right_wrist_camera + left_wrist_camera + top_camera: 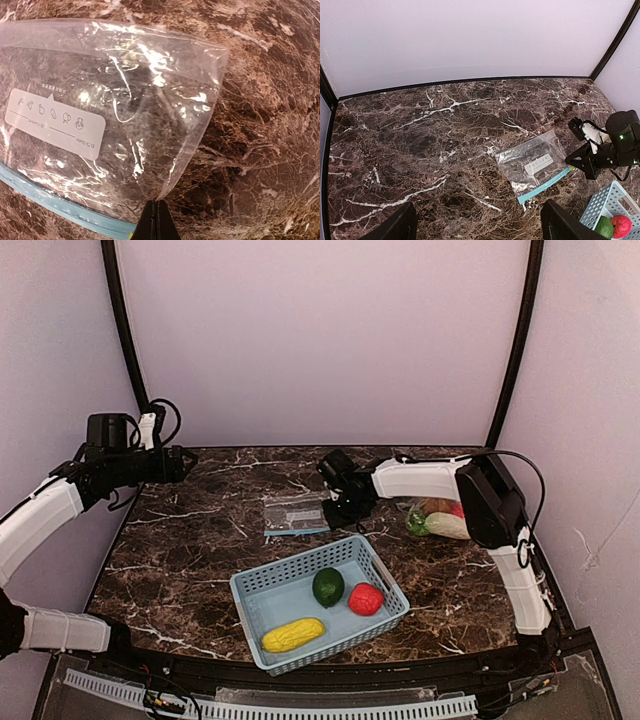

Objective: Place the food in the zip-top bag and seal the zipper
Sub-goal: Pick up the zipper food storage bag from the center of the board.

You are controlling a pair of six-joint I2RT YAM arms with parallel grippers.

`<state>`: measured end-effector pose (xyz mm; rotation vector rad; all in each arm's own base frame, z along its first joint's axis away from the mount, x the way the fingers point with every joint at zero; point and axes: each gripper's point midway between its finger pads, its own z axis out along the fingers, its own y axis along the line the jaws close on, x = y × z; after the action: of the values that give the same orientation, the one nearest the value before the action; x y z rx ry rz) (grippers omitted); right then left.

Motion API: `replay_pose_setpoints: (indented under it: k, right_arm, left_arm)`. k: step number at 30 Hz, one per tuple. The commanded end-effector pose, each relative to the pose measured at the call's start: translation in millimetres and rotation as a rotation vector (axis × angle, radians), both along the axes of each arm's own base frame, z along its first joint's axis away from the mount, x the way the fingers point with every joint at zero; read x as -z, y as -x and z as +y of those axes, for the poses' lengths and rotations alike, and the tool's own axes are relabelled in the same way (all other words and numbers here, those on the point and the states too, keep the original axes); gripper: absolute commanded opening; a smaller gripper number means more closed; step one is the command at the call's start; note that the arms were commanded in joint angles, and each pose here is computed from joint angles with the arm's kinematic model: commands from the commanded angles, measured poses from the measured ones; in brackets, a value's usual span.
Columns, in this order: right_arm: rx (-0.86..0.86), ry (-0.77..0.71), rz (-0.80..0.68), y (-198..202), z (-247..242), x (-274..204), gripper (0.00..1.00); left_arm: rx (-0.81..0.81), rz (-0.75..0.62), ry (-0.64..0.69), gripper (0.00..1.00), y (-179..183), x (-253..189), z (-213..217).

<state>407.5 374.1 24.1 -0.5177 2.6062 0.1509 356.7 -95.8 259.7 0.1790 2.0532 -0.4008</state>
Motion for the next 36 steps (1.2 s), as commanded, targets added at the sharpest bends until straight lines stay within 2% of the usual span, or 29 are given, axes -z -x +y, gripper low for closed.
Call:
replay_pose_setpoints:
  k: [1,8,11,16,22,25,29,33,36]
  right_arm:
    - [0.006,0.052,0.047,18.8,-9.0,13.9,0.00]
    - [-0.024,-0.163,0.002,26.2,11.6,-48.9,0.00]
    - [-0.062,-0.308,-0.041,34.3,22.4,-96.5,0.00]
    - [-0.128,-0.452,-0.111,43.5,30.9,-152.2,0.00]
    - [-0.208,-0.512,-0.148,55.9,33.4,-189.9,0.00]
    - [-0.296,-0.533,-0.175,70.9,36.2,-211.8,0.00]
    - [-0.373,-0.540,-0.209,91.2,28.9,-243.8,0.00]
    - [-0.539,-0.577,-0.207,125.1,25.3,-268.0,0.00]
    - [-0.703,-0.561,-0.218,157.3,19.9,-273.5,0.00]
  left_arm:
    - [0.006,-0.013,0.019,0.86,2.0,-0.9,-0.6]
    - [0.013,-0.019,0.018,0.86,2.5,-1.6,-1.3]
    - [0.064,-0.030,0.032,0.83,4.9,-4.5,-9.5]
    - [0.191,-0.073,0.101,0.79,11.6,-12.7,-31.8]
    - [0.426,-0.140,0.158,0.76,36.4,-28.0,-77.0]
    - [0.586,-0.203,0.160,0.79,60.5,-34.9,-109.8]
    - [0.747,-0.188,0.224,0.80,81.4,-40.8,-141.9]
    - [0.792,-0.200,0.194,0.82,87.6,-50.8,-161.4]
    - [0.815,-0.217,0.207,0.85,87.2,-78.9,-166.0]
